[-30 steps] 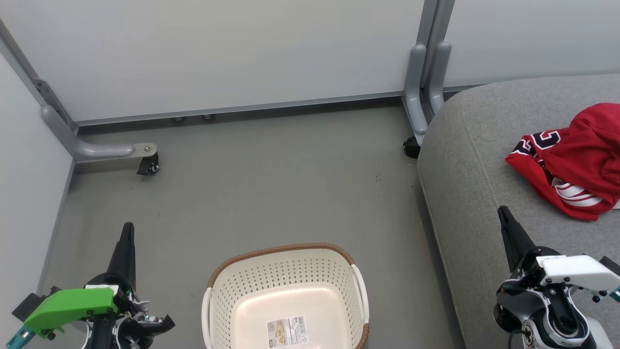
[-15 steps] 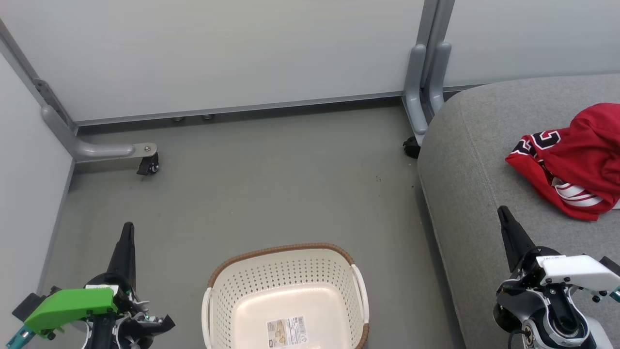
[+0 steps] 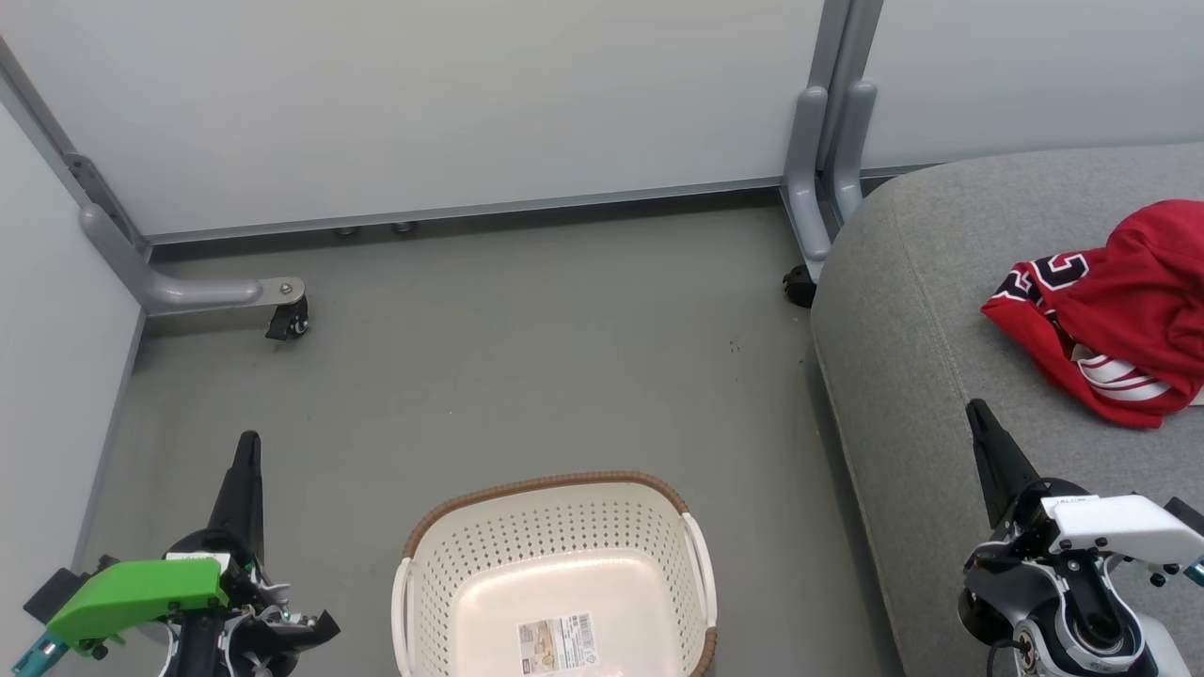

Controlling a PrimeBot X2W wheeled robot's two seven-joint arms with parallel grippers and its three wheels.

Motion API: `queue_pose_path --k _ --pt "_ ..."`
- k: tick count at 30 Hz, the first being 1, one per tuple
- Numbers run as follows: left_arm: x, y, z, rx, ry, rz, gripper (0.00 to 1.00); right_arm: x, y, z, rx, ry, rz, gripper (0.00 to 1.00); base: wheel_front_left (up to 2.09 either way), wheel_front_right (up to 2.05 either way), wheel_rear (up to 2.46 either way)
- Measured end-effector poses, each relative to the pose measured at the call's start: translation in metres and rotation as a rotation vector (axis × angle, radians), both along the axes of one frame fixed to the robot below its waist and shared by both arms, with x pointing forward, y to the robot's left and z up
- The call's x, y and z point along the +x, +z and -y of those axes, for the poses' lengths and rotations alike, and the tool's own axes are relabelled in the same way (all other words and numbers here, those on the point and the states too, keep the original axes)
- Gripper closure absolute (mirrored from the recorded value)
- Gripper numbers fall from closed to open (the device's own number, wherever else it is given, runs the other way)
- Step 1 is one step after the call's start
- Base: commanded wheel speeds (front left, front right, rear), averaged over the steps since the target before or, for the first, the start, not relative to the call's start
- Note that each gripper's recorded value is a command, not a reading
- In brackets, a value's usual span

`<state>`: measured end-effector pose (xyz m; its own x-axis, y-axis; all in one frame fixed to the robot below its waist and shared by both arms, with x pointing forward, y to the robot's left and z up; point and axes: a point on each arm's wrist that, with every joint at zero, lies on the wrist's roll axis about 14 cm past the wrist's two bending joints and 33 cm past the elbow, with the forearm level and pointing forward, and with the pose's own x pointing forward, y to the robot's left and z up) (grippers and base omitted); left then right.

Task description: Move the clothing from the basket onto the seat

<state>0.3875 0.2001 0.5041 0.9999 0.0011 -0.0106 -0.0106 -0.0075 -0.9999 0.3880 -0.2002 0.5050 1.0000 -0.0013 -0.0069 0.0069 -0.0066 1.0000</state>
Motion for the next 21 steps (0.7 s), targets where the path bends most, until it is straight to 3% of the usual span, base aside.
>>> queue_pose_path --k 21 --pt "0.0 0.0 0.0 0.0 0.0 0.0 1.0 0.0 0.0 0.0 0.0 0.0 0.0 1.0 0.0 0.0 0.0"
